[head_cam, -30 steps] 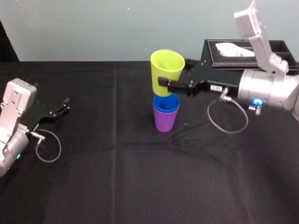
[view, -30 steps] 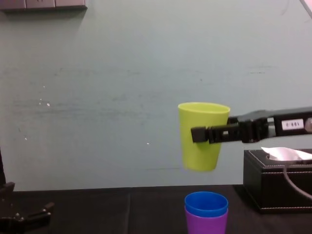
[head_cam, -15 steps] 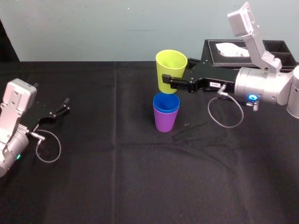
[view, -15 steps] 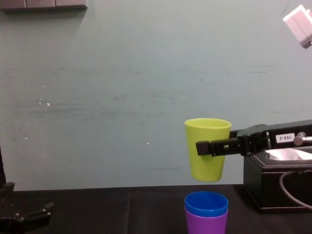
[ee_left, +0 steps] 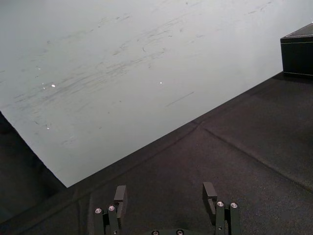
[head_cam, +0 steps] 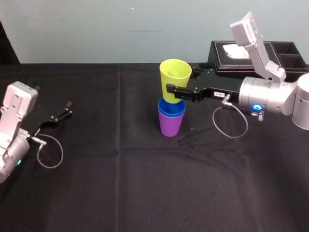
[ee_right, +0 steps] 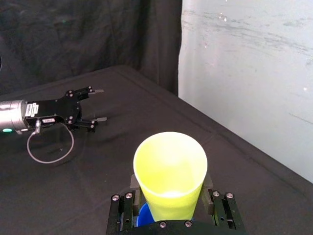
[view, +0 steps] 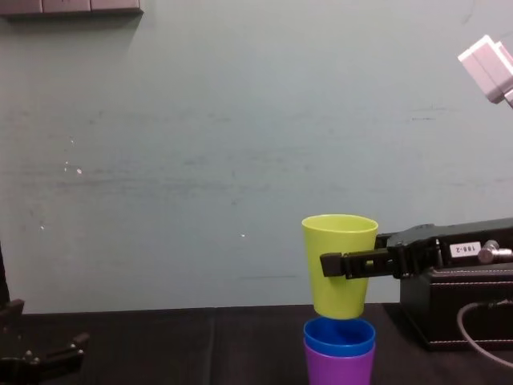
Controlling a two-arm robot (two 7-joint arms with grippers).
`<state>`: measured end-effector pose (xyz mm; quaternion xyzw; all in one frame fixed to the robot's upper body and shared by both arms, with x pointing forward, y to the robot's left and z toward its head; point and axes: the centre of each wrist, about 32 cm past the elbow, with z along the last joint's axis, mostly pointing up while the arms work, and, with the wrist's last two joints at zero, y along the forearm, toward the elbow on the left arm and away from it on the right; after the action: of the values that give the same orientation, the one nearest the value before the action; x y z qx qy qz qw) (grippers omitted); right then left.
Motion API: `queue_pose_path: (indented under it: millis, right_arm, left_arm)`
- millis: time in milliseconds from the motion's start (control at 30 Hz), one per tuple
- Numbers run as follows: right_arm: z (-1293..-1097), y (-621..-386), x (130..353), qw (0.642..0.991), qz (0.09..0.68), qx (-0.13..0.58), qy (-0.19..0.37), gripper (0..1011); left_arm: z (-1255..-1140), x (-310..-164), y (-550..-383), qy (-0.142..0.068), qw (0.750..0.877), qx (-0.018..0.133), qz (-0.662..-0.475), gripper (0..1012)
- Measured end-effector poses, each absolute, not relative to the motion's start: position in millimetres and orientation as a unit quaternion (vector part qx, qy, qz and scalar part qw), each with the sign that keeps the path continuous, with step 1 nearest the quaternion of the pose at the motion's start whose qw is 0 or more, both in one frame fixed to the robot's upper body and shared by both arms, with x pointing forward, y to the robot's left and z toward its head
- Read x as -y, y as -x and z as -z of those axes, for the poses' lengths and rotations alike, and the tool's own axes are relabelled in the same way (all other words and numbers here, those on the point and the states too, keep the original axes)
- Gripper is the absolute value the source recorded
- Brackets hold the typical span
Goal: Stack the three plastic cups sequentially using one hand.
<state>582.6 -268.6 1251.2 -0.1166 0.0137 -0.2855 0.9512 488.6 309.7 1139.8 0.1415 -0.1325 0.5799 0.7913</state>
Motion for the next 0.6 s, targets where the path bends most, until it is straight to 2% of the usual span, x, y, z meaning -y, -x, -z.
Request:
queue_pose_path:
  millis: [600]
  right_arm:
    - [-1242.5, -578.6, 269.8, 0.953, 0.276, -0.018, 0.123, 723]
  left_arm:
    - [-1139.8, -309.7, -488.6, -0.141, 0.791, 0.132, -0.580, 1011]
